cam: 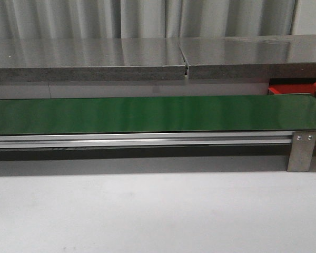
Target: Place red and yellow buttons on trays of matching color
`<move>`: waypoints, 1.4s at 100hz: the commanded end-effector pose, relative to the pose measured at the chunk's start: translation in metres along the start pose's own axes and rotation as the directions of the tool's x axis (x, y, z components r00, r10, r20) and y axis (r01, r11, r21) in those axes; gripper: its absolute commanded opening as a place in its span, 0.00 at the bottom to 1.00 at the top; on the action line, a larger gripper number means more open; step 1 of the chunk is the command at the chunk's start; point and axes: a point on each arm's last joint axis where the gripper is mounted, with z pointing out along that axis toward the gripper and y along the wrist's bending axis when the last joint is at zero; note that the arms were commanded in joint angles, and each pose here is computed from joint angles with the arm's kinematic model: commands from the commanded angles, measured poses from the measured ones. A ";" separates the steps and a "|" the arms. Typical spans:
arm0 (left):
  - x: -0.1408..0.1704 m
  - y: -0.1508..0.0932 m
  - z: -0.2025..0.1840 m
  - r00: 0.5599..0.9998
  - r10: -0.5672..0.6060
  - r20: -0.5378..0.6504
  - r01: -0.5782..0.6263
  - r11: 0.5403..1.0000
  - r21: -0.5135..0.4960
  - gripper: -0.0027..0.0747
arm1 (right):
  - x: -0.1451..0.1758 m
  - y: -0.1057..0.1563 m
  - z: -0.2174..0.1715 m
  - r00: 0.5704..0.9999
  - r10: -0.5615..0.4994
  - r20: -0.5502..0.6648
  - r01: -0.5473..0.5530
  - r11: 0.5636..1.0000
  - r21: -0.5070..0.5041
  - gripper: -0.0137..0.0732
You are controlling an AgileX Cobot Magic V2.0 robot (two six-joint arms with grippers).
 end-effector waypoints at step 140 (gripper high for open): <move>-0.062 0.002 0.026 0.984 -0.048 0.169 0.049 0.999 -0.003 0.32 | -0.014 -0.003 -0.003 0.995 -0.002 0.097 -0.001 1.000 0.029 0.08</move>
